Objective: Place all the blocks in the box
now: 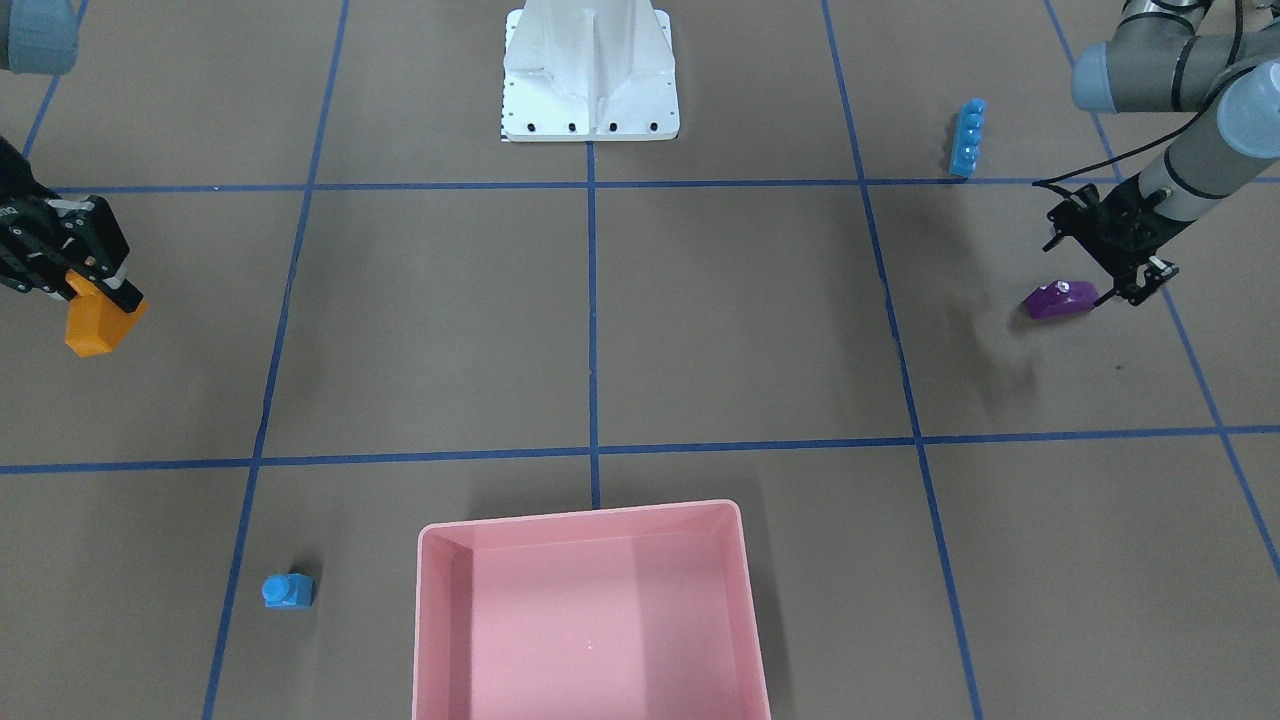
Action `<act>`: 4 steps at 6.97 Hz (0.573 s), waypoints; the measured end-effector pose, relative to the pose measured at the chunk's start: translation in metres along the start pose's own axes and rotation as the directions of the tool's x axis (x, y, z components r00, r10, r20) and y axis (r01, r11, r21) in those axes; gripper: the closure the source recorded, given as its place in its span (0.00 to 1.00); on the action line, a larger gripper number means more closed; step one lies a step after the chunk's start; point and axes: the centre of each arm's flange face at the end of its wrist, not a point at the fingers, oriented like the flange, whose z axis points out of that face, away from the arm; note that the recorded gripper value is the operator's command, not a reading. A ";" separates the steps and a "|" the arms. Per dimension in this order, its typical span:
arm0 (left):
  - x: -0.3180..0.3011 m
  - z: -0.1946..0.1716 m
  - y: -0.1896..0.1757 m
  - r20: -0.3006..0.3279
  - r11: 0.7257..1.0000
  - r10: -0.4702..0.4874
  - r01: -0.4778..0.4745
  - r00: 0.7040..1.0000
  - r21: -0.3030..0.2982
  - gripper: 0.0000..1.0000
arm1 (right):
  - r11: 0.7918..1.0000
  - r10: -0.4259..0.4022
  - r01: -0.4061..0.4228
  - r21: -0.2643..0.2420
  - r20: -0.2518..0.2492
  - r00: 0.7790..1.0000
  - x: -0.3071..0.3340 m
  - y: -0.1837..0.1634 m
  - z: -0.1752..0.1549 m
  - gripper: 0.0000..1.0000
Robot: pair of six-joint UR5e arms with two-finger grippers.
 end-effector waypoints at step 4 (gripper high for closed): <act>-0.010 0.028 -0.003 0.002 0.999 0.001 -0.001 1.000 -0.043 0.00 | 0.999 -0.008 0.006 0.039 0.041 0.999 -0.032 -0.014 -0.016 1.00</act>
